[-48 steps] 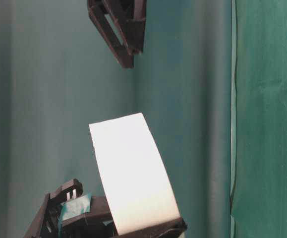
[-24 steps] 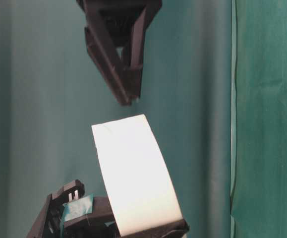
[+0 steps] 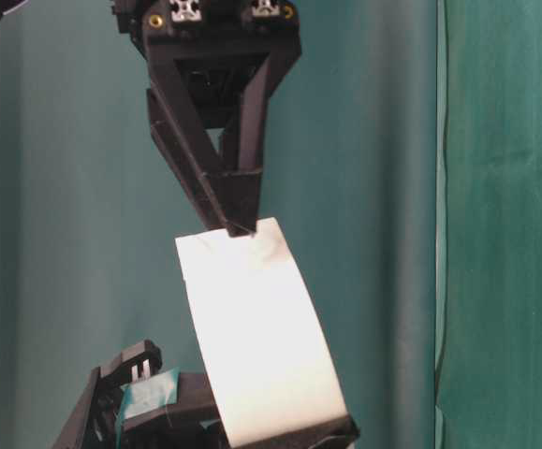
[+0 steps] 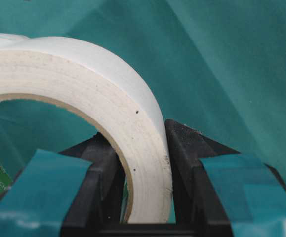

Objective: Peel off the duct tape with your right arm.
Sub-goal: 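Move the open right gripper toward the tape's free end tab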

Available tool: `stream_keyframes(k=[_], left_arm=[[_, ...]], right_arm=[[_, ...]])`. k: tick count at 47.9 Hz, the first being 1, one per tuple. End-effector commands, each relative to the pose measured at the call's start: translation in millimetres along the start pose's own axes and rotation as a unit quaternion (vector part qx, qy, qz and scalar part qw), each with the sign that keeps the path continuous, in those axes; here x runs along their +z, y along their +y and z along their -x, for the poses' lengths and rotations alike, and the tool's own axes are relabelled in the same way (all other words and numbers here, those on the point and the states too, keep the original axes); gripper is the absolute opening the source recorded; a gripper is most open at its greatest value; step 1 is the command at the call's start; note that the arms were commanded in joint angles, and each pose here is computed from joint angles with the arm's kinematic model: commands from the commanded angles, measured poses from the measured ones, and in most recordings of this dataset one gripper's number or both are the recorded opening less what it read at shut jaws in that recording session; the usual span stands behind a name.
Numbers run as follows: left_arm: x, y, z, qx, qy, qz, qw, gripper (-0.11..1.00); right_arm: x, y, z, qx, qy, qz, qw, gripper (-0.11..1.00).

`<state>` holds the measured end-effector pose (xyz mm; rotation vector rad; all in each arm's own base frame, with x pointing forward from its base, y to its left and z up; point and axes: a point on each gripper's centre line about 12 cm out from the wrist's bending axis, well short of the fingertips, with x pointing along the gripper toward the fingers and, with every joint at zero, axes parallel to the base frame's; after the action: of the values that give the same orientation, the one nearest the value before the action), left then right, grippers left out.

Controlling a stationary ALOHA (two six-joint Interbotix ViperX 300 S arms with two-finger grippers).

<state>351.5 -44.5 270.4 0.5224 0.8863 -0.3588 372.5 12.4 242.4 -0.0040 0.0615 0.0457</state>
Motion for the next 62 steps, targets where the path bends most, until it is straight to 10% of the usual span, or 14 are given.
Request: stream_keyframes(k=[1,29,43,62], left_arm=[[7.5,3.7,14.1,0.012,-0.021,-0.003,0.9997,0.21],[5.9,5.2,13.2,0.013,-0.019,0.002,0.9997,0.21],[5.5,5.7,12.6,0.013,-0.018,0.003,0.9997,0.21],[5.7,5.2,12.6,0.013,-0.018,0.002,0.9997,0.21]], right_arm=[[12.0,2.9,-3.8,0.004,-0.020,0.000,0.9998,0.79],[9.8,17.4,-4.0,0.024,-0.017,0.000,0.9996,0.60],[9.2,18.7,-7.9,0.025,-0.016,0.002,0.9996,0.18],[12.2,15.2,-9.9,0.020,-0.022,0.002,0.9995,-0.01]])
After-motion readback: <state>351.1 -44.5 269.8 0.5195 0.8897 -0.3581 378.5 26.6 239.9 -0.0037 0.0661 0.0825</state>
